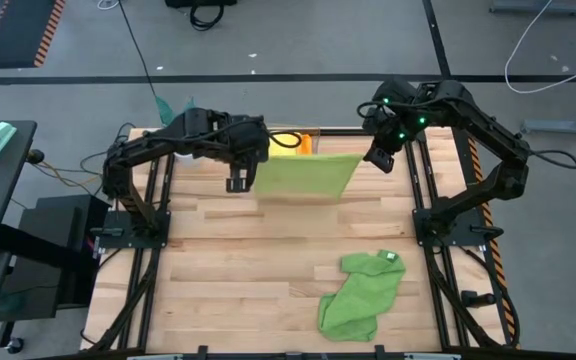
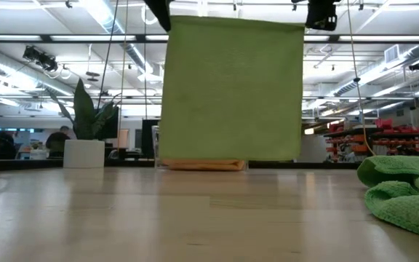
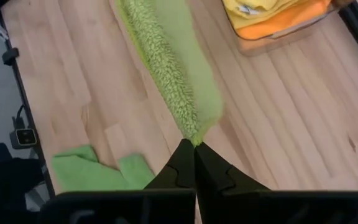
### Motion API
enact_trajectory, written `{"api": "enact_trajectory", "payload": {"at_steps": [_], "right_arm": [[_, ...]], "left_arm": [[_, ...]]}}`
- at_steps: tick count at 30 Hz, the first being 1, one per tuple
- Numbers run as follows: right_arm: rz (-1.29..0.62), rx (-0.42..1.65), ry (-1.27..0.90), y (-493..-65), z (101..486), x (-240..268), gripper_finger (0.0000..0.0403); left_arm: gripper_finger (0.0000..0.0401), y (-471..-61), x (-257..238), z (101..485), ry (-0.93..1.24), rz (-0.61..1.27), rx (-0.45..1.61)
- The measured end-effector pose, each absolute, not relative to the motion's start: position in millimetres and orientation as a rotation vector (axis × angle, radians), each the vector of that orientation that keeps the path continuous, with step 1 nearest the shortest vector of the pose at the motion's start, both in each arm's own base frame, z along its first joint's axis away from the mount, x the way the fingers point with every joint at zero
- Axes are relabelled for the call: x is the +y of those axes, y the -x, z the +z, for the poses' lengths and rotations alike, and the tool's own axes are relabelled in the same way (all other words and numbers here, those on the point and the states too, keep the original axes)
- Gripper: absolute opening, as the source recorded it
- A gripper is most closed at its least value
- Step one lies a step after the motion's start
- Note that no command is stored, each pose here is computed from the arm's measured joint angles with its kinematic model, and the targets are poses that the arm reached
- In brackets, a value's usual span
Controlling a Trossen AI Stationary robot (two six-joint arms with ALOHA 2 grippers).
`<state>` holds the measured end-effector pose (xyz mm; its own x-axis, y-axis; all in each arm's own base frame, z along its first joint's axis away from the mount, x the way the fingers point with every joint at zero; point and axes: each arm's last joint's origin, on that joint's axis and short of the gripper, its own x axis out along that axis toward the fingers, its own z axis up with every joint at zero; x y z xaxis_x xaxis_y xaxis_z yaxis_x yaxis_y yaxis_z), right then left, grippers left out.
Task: Fold microfiber towels
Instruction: Fold the light green towel
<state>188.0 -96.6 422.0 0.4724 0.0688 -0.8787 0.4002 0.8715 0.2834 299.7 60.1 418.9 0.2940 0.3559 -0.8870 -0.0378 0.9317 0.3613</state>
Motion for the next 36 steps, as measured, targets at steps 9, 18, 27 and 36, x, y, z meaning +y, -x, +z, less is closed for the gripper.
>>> {"api": "enact_trajectory", "payload": {"at_steps": [9, 18, 27, 36], "right_arm": [[-0.094, 1.238, -0.518, -205, 395, -59, 0.0000], [0.058, 1.313, -0.502, -234, 335, -24, 0.0000], [0.145, 1.387, -0.514, -240, 288, 9, 0.0000], [0.247, 1.431, -0.539, -236, 239, 47, 0.0000]], "left_arm": [[0.0002, -314, 27, 402, -0.173, 0.147, 1.282], [0.0002, -322, -9, 330, -0.066, 0.012, 1.504], [0.0002, -329, -49, 278, 0.039, -0.092, 1.480], [0.0002, -332, -89, 251, 0.147, -0.172, 1.399]]}}
